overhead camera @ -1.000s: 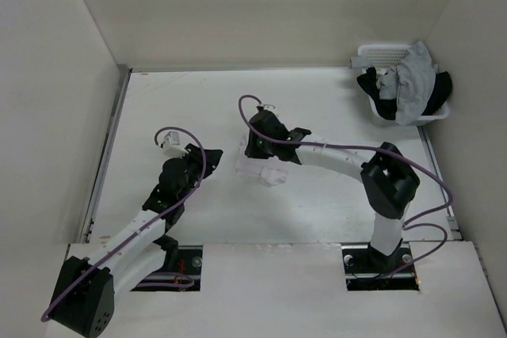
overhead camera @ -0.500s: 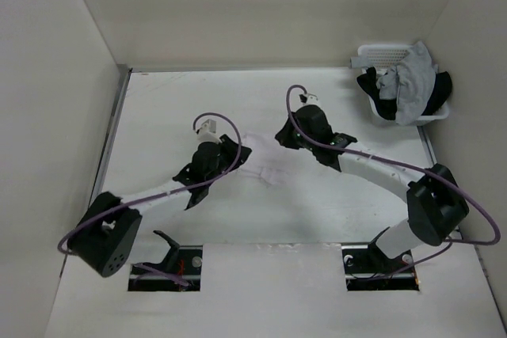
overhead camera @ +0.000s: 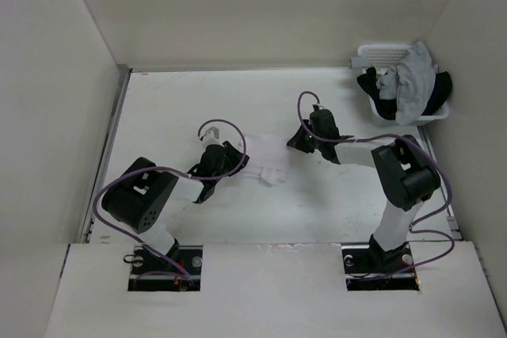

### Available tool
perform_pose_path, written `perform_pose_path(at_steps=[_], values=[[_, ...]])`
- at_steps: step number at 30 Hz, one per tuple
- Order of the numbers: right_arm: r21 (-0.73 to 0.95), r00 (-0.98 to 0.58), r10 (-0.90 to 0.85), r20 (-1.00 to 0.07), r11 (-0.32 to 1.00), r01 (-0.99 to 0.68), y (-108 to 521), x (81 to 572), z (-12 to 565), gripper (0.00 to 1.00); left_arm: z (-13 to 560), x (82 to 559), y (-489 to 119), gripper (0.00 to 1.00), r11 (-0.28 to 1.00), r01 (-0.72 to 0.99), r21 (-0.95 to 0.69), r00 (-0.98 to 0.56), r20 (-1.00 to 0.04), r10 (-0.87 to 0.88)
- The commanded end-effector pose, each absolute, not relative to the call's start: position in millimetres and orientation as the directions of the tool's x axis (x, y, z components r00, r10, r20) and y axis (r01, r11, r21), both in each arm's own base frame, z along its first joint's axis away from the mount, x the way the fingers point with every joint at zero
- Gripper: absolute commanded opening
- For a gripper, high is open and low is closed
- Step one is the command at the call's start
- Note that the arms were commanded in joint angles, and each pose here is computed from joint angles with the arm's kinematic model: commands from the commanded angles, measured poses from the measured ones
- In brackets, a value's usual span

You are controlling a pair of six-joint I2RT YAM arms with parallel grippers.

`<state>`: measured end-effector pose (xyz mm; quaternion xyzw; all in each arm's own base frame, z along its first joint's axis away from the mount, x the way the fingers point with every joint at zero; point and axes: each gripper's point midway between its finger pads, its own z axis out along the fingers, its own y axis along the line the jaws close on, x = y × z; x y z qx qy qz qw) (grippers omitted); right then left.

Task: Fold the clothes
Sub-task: Fold the tank top

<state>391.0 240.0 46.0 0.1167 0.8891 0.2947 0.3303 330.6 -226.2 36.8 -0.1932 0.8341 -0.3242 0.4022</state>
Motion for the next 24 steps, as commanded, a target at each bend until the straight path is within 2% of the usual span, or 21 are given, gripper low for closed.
perform_pose_path(at_steps=[1, 6, 8, 14, 20, 21, 24], values=[[0.656, -0.710, 0.456, -0.536, 0.755, -0.010, 239.2, 409.9, 60.9, 0.04, 44.5, 323.3, -221.0, 0.27, 0.677, -0.040, -0.735, -0.579, -0.535, -0.615], [0.666, -0.673, 0.467, -0.574, 0.744, -0.051, 236.7, 416.1, 87.1, 0.09, 76.0, 302.5, -209.1, 0.32, 0.642, 0.027, -0.767, -0.526, -0.557, -0.643], [0.673, -0.652, 0.476, -0.590, 0.736, -0.072, 235.9, 418.2, 104.5, 0.15, 89.3, 296.9, -205.5, 0.35, 0.634, 0.048, -0.772, -0.507, -0.566, -0.650], [0.663, -0.554, 0.493, -0.671, 0.734, -0.149, 224.2, 407.6, 161.6, 0.49, 116.3, 291.5, -178.5, 0.47, 0.696, 0.053, -0.716, -0.443, -0.642, -0.626], [0.600, -0.392, 0.520, -0.759, 0.792, -0.112, 187.5, 379.3, 180.6, 0.73, 126.2, 304.6, -120.2, 0.51, 0.802, -0.102, -0.589, -0.364, -0.728, -0.581], [0.592, -0.363, 0.528, -0.768, 0.801, -0.086, 178.6, 376.7, 177.0, 1.00, 124.5, 305.8, -109.2, 0.52, 0.798, -0.144, -0.585, -0.356, -0.722, -0.594], [0.590, -0.305, 0.559, -0.771, 0.808, -0.009, 155.0, 371.0, 166.9, 1.00, 118.5, 306.0, -84.5, 0.53, 0.781, -0.228, -0.581, -0.338, -0.705, -0.623]])
